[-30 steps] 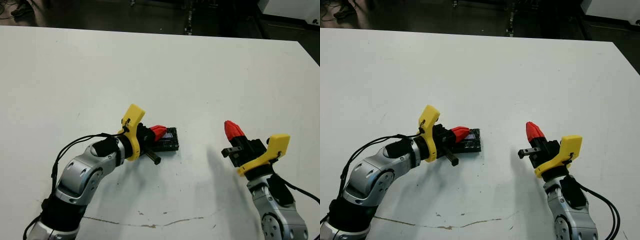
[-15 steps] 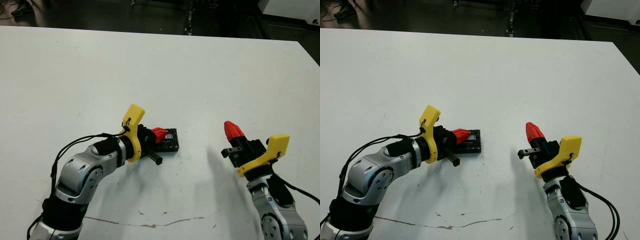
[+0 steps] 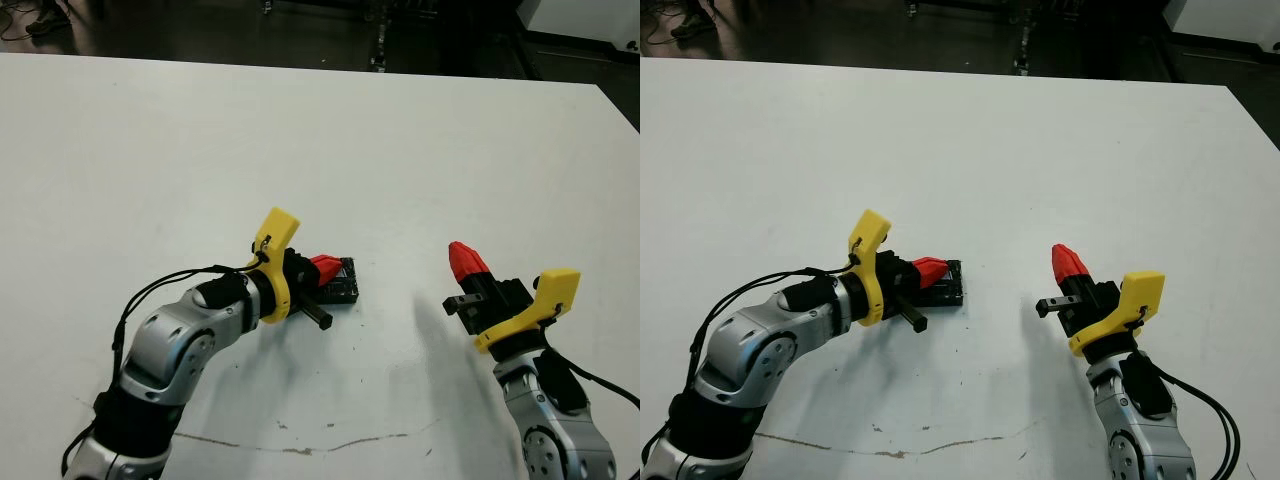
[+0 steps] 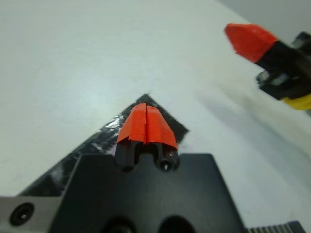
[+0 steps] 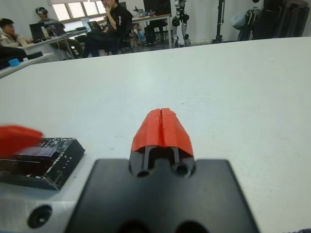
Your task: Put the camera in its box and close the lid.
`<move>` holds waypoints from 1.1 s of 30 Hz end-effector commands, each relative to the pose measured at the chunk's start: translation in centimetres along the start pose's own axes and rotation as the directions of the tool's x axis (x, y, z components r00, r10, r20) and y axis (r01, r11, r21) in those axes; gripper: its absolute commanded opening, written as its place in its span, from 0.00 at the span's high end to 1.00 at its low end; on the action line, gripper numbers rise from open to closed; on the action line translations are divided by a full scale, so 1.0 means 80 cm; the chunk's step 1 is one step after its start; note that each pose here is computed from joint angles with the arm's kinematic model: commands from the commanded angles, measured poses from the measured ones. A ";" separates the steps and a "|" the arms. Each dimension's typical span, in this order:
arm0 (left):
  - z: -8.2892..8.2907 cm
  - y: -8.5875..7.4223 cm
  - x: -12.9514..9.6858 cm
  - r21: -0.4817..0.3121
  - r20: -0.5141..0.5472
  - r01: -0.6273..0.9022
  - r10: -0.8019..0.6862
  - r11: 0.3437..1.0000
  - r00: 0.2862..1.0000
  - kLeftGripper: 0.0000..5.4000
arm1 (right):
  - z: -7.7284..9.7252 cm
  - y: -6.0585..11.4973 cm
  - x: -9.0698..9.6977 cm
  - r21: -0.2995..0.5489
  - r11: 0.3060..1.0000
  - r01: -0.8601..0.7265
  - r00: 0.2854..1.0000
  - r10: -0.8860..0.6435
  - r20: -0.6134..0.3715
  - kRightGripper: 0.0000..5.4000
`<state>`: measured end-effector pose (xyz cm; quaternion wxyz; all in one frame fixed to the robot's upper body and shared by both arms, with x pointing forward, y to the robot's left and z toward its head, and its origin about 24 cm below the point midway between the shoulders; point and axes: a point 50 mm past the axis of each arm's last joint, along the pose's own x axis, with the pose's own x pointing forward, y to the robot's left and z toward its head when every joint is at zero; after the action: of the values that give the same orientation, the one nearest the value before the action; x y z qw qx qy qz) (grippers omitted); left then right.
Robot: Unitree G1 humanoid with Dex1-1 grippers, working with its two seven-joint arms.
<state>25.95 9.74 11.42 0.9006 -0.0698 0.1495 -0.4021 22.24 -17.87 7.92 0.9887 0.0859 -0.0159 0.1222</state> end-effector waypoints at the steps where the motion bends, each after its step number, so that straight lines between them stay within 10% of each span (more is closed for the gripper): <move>1: 0.024 0.008 -0.026 0.017 0.152 -0.027 0.024 0.999 0.988 1.00 | -0.001 -0.002 -0.003 -0.009 1.000 0.008 1.000 -0.008 -0.014 1.00; 12: 0.069 0.043 -0.104 0.058 0.546 -0.367 0.278 0.929 0.790 1.00 | -0.001 -0.003 -0.002 0.002 1.000 0.007 1.000 -0.007 -0.010 1.00; 21: 0.023 0.071 -0.118 0.170 0.673 -0.729 0.463 0.663 0.578 1.00 | 0.014 -0.014 0.004 0.003 1.000 0.028 0.999 -0.028 0.040 1.00; 33: -0.050 0.082 -0.110 0.088 0.631 -0.787 0.577 0.610 0.518 1.00 | 0.033 -0.019 0.013 -0.046 0.994 0.098 0.987 -0.091 0.132 1.00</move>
<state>24.01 20.83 8.67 0.9809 0.0560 -0.1864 0.0074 23.65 -19.33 10.32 0.9912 0.0744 -0.0771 0.0784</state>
